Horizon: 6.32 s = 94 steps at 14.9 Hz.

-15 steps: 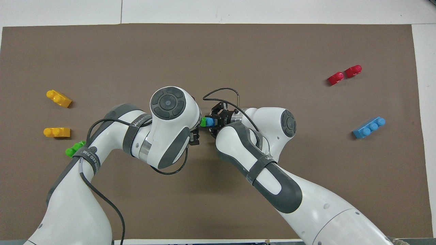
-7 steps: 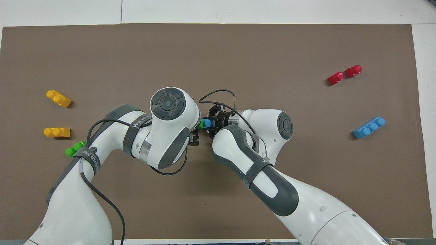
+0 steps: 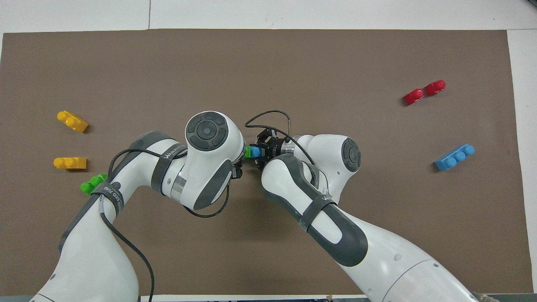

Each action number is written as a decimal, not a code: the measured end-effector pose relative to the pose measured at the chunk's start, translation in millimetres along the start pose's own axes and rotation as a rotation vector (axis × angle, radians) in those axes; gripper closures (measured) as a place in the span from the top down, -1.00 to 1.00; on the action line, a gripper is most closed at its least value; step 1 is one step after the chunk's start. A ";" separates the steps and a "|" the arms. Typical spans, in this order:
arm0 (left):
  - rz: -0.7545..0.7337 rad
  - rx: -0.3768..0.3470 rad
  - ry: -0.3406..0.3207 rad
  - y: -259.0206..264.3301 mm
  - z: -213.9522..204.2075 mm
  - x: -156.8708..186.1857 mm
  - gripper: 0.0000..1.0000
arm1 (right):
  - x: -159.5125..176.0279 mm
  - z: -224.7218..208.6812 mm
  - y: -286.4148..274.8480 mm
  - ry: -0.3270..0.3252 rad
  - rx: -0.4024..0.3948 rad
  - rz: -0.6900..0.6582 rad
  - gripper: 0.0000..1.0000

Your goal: Remove green block with left arm and hold with right

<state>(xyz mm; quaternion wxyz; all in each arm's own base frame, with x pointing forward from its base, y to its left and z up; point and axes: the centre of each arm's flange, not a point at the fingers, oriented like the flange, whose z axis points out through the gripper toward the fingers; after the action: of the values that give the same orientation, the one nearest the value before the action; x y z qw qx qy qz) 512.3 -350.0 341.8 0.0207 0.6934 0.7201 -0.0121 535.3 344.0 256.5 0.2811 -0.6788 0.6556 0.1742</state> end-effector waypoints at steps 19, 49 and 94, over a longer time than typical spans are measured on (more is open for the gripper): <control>0.456 0.009 0.010 59.0 -106.4 163.1 -0.29 | 41.1 -42.6 -47.8 0.019 0.076 -0.056 -0.30; 0.731 -0.037 0.026 117.0 20.9 346.9 -0.29 | 344.3 -317.9 -99.7 0.015 -0.299 -0.243 -0.30; 1.619 0.012 0.041 31.8 -297.2 318.8 1.00 | 300.3 -351.0 -87.0 0.138 -0.312 -0.501 1.00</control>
<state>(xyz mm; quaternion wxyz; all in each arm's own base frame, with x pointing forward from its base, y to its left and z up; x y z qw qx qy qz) 528.3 -16.8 624.1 0.0060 0.9998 -0.0049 0.0155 598.8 -109.6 362.5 0.1625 -0.8645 0.4507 0.1518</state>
